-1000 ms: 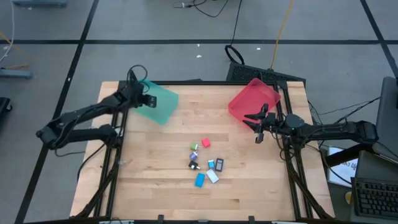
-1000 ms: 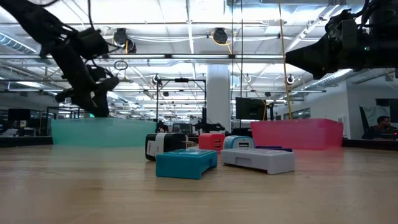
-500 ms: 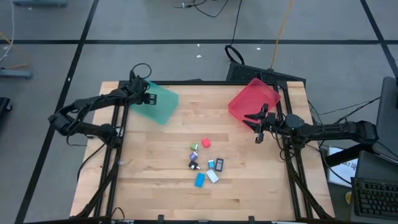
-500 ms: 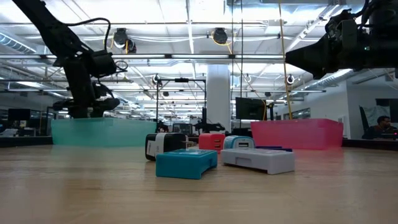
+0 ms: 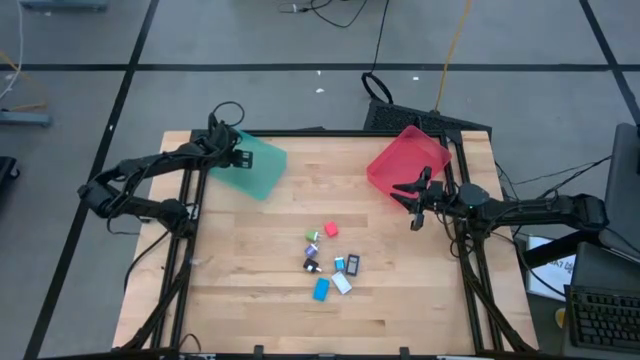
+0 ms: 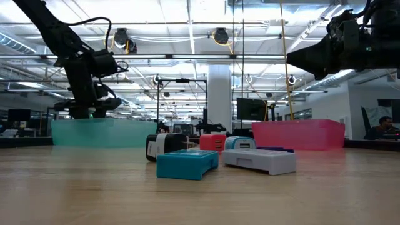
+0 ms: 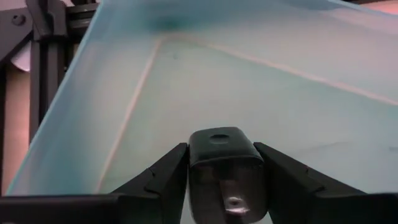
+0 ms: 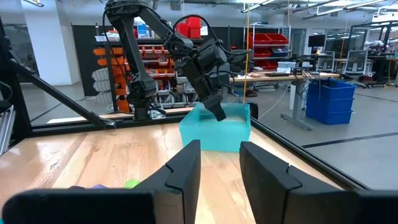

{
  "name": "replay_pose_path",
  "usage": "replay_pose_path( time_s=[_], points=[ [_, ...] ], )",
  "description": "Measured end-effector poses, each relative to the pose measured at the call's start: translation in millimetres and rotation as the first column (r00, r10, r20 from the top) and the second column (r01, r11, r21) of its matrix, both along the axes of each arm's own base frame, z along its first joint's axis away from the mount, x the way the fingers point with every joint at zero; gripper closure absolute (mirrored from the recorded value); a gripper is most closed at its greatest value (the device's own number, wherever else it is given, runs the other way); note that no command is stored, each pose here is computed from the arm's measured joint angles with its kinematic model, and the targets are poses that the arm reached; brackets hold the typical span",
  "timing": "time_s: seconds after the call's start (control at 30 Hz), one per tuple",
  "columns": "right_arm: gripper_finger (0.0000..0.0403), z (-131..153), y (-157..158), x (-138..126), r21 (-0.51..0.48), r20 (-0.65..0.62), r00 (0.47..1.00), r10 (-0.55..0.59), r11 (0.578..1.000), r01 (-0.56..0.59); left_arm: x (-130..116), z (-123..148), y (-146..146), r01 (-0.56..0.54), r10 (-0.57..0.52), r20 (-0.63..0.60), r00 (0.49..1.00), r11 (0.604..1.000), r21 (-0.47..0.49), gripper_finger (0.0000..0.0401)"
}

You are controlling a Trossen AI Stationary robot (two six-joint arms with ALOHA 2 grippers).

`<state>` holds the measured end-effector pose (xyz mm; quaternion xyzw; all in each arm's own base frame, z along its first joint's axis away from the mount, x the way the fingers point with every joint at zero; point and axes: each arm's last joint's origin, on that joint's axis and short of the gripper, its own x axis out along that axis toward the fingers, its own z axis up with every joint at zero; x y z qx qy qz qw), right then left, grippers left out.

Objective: Pick & Place Office items
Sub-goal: Put the right black charger adapter into the blue bin, then put the pink charger adapter into the blue bin

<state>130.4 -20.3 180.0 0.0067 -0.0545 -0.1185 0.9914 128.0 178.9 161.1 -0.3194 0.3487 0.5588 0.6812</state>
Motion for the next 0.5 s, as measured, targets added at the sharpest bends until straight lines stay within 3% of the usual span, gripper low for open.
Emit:
replay_pose_path(
  time_s=[0.33,0.5],
  points=[
    [0.0303,0,0,0,0.0,-0.001,1.0,0.0,1.0,0.0,7,4,-3,0.214,-0.21,0.106,0.972,0.976,-0.028,0.0103],
    [0.0303,-1,0,0,0.001,-0.008,1.0,0.0,1.0,0.0,10,26,-17,0.26,-0.266,0.175,0.948,0.964,0.057,0.0072]
  ],
)
